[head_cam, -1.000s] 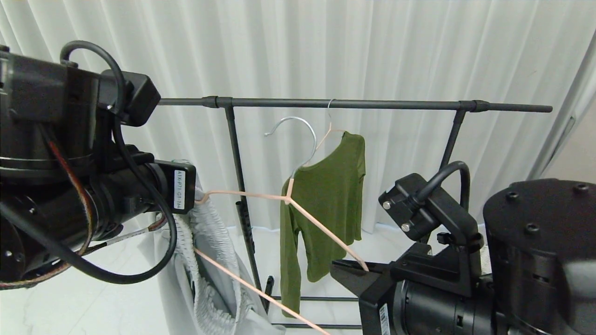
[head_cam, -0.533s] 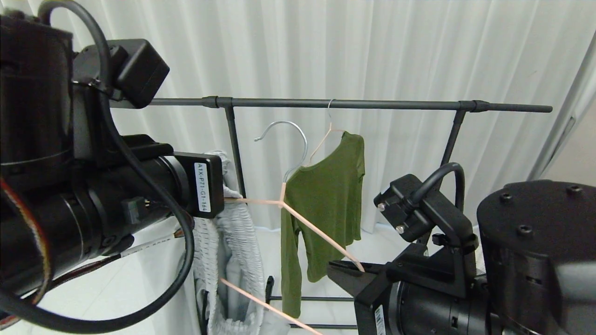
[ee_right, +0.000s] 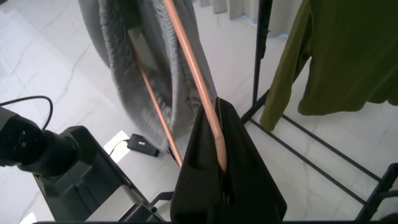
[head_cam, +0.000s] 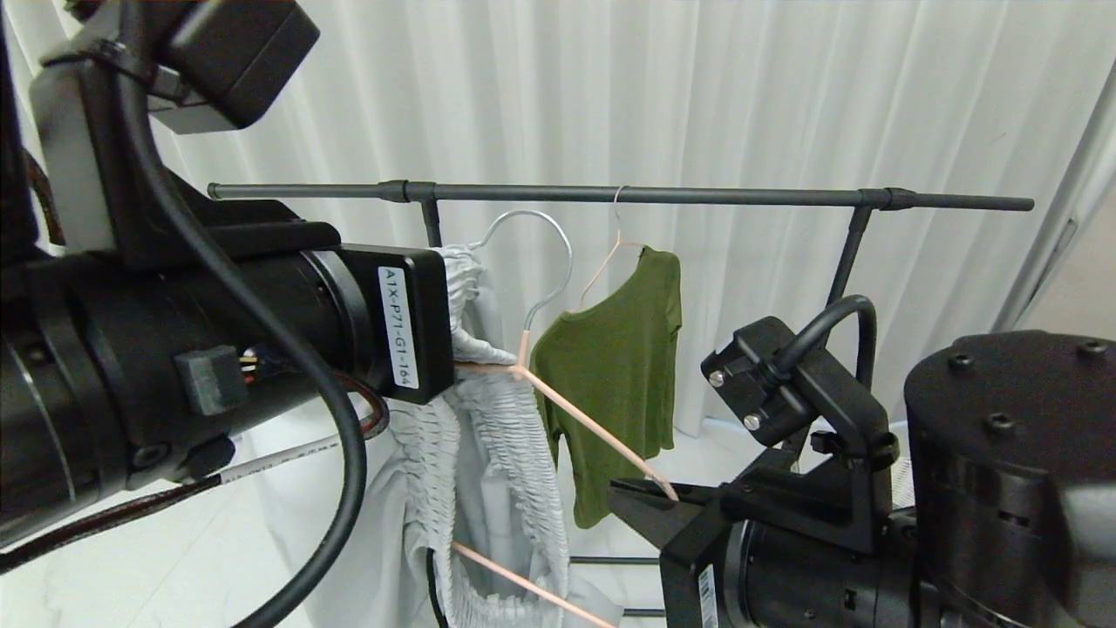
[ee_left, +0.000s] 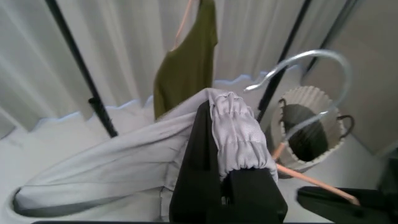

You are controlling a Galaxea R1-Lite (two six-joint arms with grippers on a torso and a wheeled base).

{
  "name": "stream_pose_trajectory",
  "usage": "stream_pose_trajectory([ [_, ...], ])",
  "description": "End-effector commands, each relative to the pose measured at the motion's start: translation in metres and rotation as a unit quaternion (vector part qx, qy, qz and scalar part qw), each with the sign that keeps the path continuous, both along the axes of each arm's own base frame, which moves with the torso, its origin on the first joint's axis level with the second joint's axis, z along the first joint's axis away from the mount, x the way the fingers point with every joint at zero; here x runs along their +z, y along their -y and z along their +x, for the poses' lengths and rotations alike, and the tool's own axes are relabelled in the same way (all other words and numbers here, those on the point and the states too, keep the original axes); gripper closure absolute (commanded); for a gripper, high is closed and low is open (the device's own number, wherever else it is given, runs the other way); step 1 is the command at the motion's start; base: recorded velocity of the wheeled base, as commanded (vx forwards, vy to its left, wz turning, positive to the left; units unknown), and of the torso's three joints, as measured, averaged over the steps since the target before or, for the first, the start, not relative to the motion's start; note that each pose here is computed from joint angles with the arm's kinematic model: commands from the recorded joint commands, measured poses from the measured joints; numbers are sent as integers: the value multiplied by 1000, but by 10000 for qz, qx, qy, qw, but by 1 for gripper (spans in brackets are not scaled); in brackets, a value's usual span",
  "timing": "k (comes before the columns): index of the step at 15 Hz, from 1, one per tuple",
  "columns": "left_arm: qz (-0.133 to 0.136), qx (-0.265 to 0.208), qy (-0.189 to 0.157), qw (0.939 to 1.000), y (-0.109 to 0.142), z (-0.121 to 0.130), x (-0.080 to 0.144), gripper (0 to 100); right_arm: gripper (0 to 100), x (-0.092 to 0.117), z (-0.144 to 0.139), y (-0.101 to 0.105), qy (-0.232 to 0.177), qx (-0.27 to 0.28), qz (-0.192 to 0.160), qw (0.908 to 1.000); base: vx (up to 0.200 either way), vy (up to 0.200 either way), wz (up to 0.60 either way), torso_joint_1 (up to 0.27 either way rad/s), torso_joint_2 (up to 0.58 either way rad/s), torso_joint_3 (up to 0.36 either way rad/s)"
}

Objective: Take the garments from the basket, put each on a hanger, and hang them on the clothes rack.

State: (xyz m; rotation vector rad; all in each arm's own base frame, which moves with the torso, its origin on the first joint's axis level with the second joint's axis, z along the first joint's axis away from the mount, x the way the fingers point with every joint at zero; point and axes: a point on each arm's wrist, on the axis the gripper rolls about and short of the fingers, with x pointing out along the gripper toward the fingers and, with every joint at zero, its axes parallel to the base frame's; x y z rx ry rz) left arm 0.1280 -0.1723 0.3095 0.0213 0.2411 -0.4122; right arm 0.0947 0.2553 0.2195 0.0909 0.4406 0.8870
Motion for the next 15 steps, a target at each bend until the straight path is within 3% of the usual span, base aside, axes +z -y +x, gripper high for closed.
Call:
stream_pose_trajectory([
  [1, 5, -39, 4, 10000, 1, -1, 0, 100, 100, 3, 0, 2, 24, -7, 65, 10000, 0, 0, 0, 0, 0, 0],
  [10, 120, -88, 37, 9999, 3, -2, -2, 100, 100, 20, -3, 12, 194, -13, 539, 9984, 0, 0, 0, 0, 0, 0],
  [15, 186, -89, -3, 9998, 6, 0, -5, 100, 100, 23, -4, 16, 279, 13, 596, 9978, 0, 0, 0, 0, 0, 0],
])
